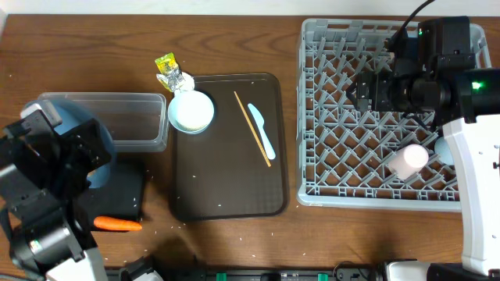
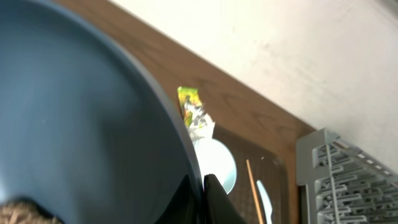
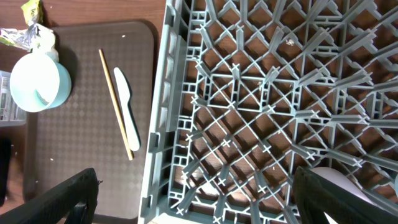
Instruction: Sort waste into correct bins and load items into the dishwasher rack
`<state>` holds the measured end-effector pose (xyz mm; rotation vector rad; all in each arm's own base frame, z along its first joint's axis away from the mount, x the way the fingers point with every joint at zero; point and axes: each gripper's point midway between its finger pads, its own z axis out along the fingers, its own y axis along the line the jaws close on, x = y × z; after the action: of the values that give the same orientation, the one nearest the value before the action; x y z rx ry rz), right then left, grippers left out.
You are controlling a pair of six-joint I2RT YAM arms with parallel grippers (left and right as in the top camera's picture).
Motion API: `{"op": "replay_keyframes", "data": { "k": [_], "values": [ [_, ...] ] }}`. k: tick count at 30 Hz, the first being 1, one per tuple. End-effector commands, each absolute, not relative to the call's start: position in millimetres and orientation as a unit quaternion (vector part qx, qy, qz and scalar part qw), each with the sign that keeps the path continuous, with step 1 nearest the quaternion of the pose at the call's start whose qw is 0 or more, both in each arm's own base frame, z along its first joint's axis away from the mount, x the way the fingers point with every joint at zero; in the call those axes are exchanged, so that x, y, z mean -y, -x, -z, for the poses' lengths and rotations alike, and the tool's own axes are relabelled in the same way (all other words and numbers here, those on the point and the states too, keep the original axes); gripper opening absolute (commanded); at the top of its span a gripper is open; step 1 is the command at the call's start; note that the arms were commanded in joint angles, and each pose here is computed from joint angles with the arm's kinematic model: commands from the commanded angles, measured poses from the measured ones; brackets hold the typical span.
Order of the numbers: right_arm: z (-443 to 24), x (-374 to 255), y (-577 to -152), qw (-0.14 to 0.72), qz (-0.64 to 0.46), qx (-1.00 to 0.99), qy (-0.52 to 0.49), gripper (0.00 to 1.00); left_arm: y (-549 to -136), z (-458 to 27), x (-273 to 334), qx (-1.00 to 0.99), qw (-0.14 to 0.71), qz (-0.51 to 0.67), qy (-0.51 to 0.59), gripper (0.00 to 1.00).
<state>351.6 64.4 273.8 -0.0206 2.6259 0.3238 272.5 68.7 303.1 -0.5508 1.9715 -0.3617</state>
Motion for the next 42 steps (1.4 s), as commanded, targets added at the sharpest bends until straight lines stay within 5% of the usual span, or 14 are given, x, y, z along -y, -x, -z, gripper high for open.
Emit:
{"op": "replay_keyframes", "data": {
  "k": [1, 14, 21, 29, 36, 42],
  "values": [
    [-273, -68, -352, 0.243, -0.12, -0.962, 0.011, 0.93, -265, -307, -65, -0.81, 0.516, 0.158, 0.23, 0.06],
    [-272, -67, -351, 0.243, -0.117, -0.963, 0.016, 0.93, -260, -308, -54, -0.763, 0.561, 0.249, 0.203, 0.06],
    [-272, -67, -351, 0.242, -0.117, -0.963, 0.016, 0.93, -258, -287, -75, -0.784, 0.555, 0.175, 0.217, 0.06],
    [-271, -67, -350, 0.239, -0.117, -0.964, 0.016, 0.94, -248, -343, -63, -0.735, 0.634, 0.168, 0.172, 0.06],
    [-273, -67, -352, 0.245, -0.117, -0.962, 0.016, 0.94, -237, -284, -81, -0.768, 0.571, 0.13, 0.259, 0.06],
    [-272, -67, -351, 0.243, -0.117, -0.963, 0.016, 0.95, -248, -347, -51, -0.72, 0.656, 0.184, 0.133, 0.06]
  ]
}}
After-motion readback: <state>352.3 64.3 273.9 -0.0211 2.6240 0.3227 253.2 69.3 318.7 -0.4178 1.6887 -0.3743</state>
